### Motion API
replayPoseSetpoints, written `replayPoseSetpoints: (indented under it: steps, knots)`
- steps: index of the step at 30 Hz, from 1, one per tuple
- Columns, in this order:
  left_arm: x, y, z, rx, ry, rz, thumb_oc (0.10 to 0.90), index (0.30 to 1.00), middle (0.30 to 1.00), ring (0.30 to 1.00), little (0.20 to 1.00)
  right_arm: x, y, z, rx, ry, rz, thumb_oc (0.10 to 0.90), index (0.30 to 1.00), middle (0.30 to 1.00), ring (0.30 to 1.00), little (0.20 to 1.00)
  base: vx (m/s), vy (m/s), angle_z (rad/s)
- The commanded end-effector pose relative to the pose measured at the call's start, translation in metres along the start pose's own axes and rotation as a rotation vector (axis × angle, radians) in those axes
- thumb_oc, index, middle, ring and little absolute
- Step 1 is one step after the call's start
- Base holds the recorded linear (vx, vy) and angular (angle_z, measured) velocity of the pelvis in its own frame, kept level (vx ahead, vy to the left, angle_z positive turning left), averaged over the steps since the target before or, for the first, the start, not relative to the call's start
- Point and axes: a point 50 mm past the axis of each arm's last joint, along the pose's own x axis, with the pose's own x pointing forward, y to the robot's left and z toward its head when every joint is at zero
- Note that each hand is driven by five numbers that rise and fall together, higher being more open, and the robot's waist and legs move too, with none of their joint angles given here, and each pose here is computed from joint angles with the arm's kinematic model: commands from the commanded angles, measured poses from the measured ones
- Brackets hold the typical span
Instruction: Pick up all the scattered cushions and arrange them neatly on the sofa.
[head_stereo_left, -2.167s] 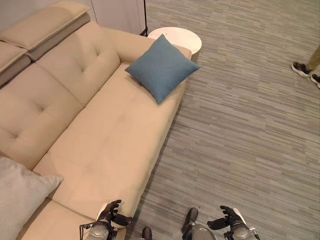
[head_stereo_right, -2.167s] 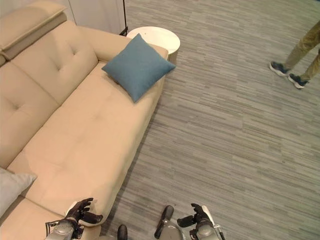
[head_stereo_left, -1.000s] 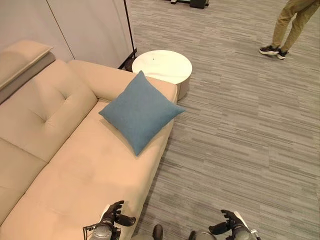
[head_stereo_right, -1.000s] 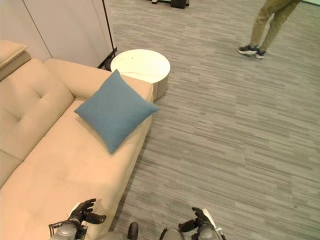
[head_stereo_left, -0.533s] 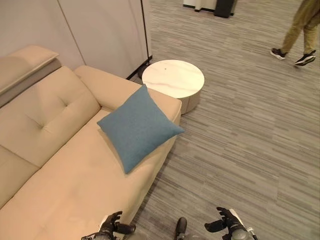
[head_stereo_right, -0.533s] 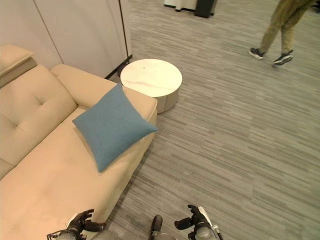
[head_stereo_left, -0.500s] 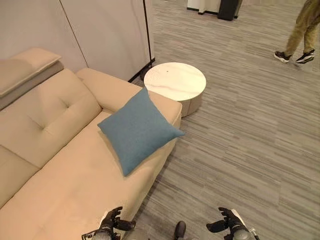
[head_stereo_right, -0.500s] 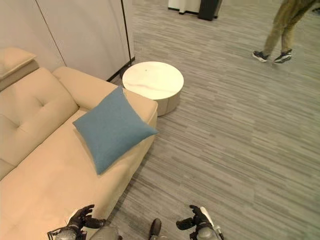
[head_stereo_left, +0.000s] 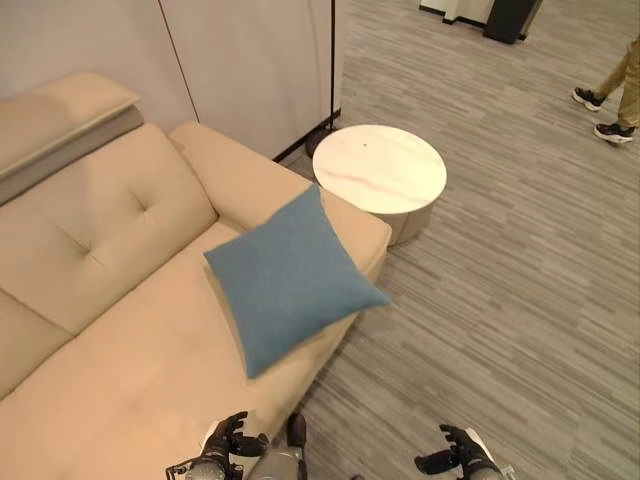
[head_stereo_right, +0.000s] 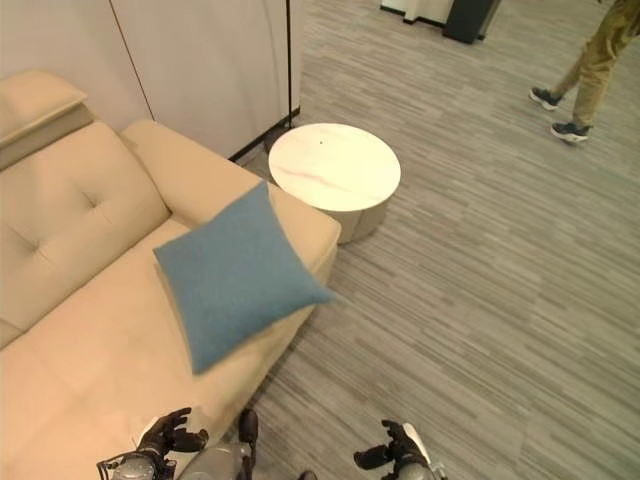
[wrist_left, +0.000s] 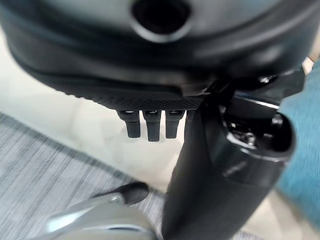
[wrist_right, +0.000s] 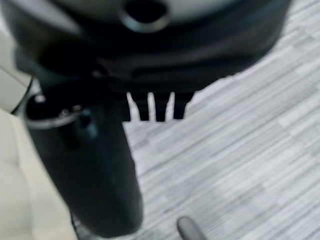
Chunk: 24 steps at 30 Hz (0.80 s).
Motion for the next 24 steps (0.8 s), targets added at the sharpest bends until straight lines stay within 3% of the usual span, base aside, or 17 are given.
replayPoseSetpoints:
  steps: [1, 8, 24]
  knots:
    - [0.000, 0.009, 0.009, 0.023, -0.058, 0.027, 0.800, 0.900, 0.900, 0.900, 0.900, 0.003, -0.020, 0.017, -0.039, -0.085, -0.047, 0.800, 0.900, 0.900, 0.900, 0.900, 0.16, 0.135, 0.07]
    - [0.002, 0.016, 0.020, 0.033, -0.095, 0.058, 0.800, 0.900, 0.900, 0.900, 0.900, 0.003, -0.020, 0.027, 0.000, -0.123, -0.056, 0.800, 0.900, 0.900, 0.900, 0.900, 0.14, -0.056, 0.56]
    - [0.008, -0.003, 0.033, 0.102, -0.099, 0.012, 0.800, 0.900, 0.900, 0.900, 0.900, 0.004, -0.018, 0.021, 0.044, -0.095, -0.057, 0.800, 0.900, 0.900, 0.900, 0.900, 0.05, -0.192, 0.59]
